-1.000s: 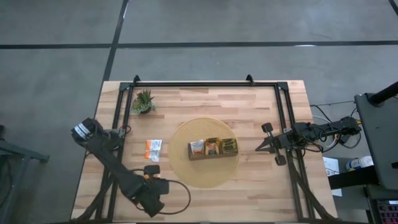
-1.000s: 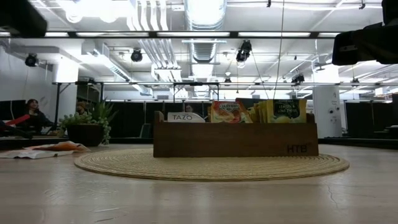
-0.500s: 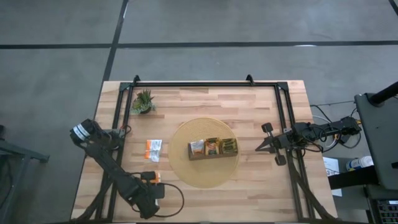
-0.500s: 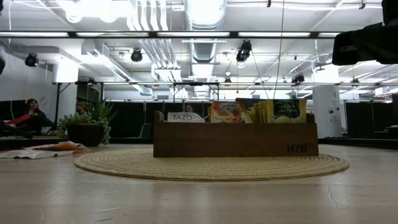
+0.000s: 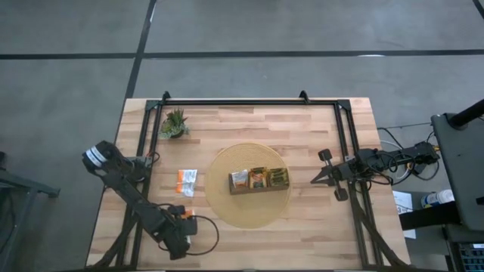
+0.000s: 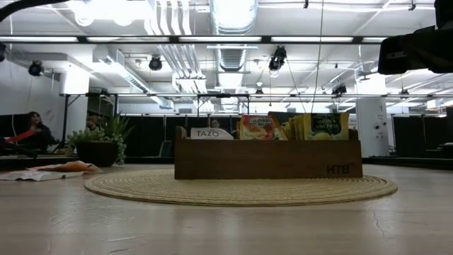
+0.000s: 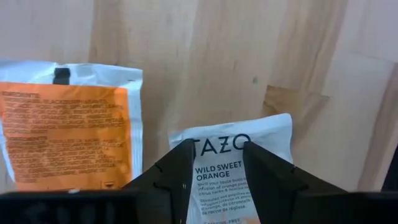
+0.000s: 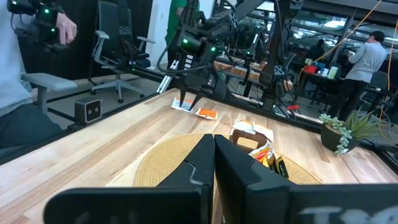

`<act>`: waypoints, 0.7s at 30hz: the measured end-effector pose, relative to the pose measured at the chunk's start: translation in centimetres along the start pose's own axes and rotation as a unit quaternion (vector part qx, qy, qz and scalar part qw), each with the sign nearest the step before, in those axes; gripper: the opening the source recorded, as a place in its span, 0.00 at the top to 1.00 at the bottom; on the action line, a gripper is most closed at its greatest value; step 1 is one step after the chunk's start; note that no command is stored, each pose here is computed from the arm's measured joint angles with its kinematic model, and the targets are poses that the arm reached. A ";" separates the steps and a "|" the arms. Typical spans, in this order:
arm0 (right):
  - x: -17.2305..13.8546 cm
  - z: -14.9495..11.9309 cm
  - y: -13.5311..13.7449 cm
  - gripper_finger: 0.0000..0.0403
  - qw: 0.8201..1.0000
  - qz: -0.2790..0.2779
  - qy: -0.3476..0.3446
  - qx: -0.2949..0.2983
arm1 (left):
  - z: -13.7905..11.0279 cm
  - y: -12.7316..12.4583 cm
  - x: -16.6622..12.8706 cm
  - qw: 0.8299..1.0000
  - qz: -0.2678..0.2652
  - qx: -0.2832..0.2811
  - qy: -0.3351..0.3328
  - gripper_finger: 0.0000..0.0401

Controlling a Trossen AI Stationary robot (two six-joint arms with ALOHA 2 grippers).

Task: Pick & Place Tea
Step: Put the white tea bag into the left of the wooden organizer

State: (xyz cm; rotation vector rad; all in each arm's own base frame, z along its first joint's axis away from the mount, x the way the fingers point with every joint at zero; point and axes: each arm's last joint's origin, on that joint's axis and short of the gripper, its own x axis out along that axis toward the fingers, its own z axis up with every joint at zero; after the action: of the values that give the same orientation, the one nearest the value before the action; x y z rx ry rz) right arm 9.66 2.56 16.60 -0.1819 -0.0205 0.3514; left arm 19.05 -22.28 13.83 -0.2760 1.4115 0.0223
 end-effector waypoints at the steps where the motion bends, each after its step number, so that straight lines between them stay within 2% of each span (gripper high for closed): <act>1: 0.0 0.0 0.0 0.98 1.000 0.000 0.000 0.000 | 0.0 0.1 0.1 1.000 0.003 -0.001 -0.002 0.65; 5: 0.0 0.0 0.0 0.98 1.000 0.000 0.000 0.000 | -0.1 0.3 0.7 1.000 0.016 -0.001 0.002 0.73; 10: 0.0 0.0 0.0 0.98 1.000 0.000 0.000 0.000 | 0.0 0.6 1.2 0.999 0.030 0.007 0.008 0.96; 14: 0.0 0.0 0.0 0.98 1.000 0.000 0.000 0.000 | 0.1 0.7 1.3 0.999 0.029 0.011 0.009 0.99; 21: 0.0 0.0 0.0 0.98 1.000 0.000 0.000 0.000 | 0.5 -0.1 0.5 0.999 0.014 0.024 0.020 1.00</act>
State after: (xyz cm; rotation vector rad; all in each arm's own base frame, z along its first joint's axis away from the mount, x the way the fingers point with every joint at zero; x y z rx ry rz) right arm 9.65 2.56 16.60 -0.1819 -0.0209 0.3515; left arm 19.61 -22.36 13.42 -0.2168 1.4546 0.0060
